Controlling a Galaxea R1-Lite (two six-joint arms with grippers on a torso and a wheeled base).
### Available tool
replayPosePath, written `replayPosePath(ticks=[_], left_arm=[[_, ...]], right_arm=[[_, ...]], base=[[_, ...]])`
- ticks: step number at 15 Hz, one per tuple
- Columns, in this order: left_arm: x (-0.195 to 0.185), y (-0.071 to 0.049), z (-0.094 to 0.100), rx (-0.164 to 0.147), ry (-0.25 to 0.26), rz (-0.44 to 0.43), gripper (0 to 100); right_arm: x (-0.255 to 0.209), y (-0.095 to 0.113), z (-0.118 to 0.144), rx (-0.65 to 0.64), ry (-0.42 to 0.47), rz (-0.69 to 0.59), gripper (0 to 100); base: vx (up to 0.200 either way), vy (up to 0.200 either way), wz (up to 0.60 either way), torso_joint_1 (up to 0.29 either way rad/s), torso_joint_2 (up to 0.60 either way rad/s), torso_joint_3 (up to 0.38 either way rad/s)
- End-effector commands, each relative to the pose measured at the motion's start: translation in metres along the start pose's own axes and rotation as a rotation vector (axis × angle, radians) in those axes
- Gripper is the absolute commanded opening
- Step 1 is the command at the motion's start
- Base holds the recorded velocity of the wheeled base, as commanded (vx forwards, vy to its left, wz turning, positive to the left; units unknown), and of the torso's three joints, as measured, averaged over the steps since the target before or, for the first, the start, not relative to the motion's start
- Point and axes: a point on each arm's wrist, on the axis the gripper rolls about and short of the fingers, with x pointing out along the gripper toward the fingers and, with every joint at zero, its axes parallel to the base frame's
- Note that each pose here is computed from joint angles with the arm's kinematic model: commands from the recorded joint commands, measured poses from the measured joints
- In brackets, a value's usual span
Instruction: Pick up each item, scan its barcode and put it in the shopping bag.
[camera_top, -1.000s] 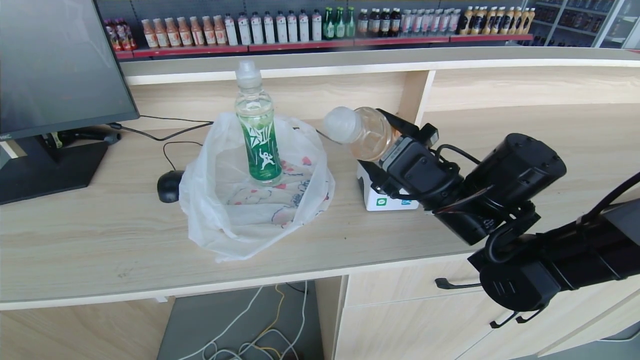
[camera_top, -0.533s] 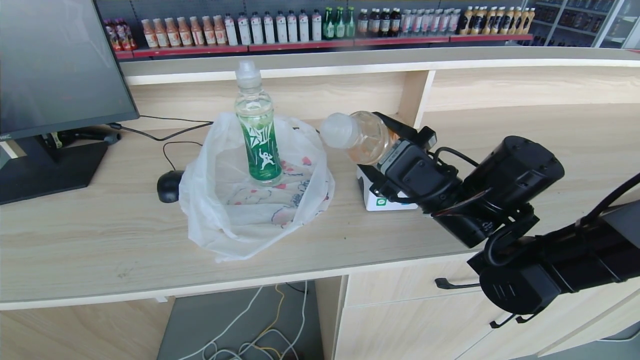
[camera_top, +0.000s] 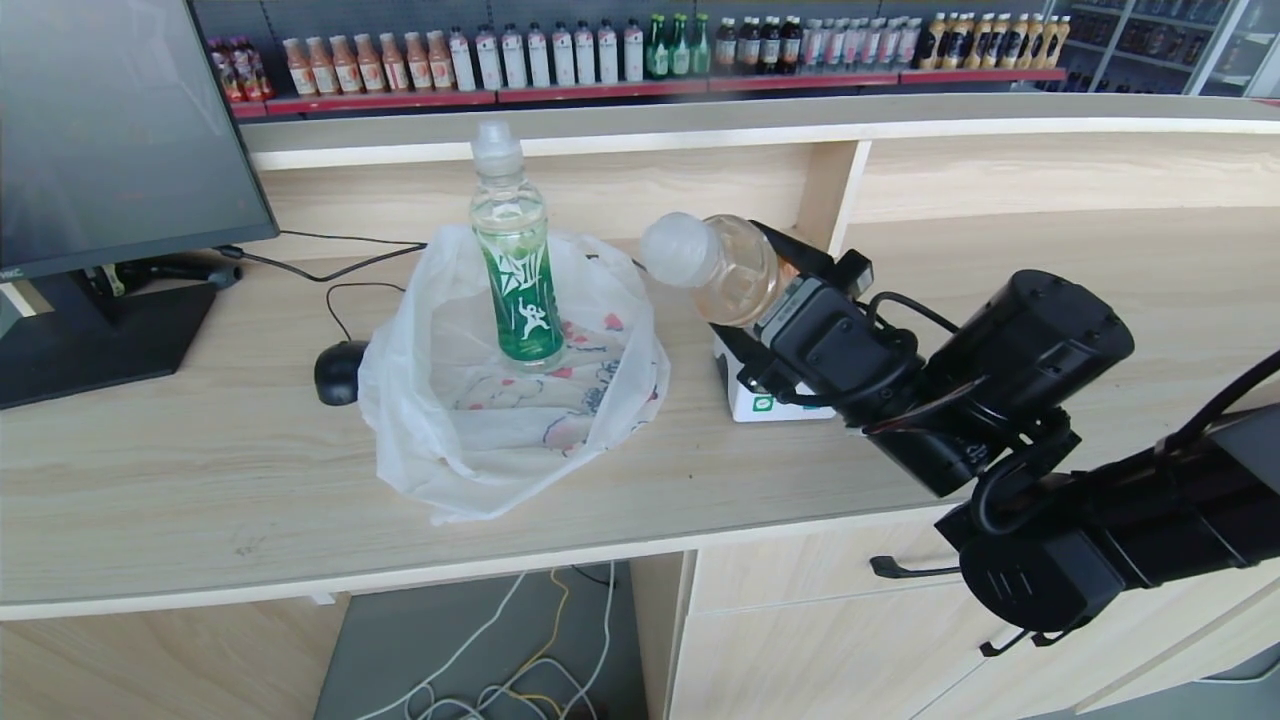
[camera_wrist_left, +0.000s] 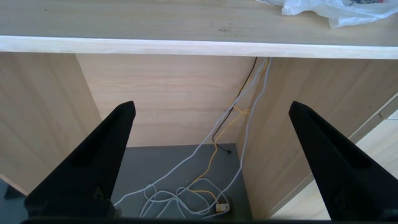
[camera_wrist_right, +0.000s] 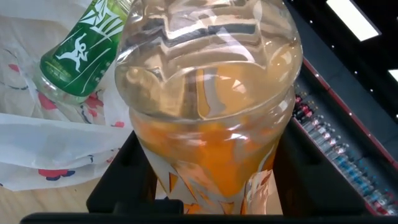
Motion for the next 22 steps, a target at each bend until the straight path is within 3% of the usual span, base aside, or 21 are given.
replayPosePath(ticks=[1,9,17,22], left_arm=[[0.0,0.0,0.0,0.0,0.0,0.001,100],[0.0,0.0,0.0,0.0,0.0,-0.001,100],[0.0,0.0,0.0,0.0,0.0,0.001,100],[0.0,0.0,0.0,0.001,0.0,0.001,100]], right_arm=[[0.0,-0.004,0.003,0.001,-0.01,-0.012,0],[-0.003,-0.021,0.014,0.076,-0.02,-0.101,0],[0.0,-0.049,0.026,0.356,0.015,-0.331,0],[-0.009,-0.07,0.026,0.523,-0.015,-0.388,0]], base=[[0.0,0.0,0.0,0.0,0.0,0.0],[0.0,0.0,0.0,0.0,0.0,0.0],[0.0,0.0,0.0,0.0,0.0,0.0],[0.0,0.0,0.0,0.0,0.0,0.0]])
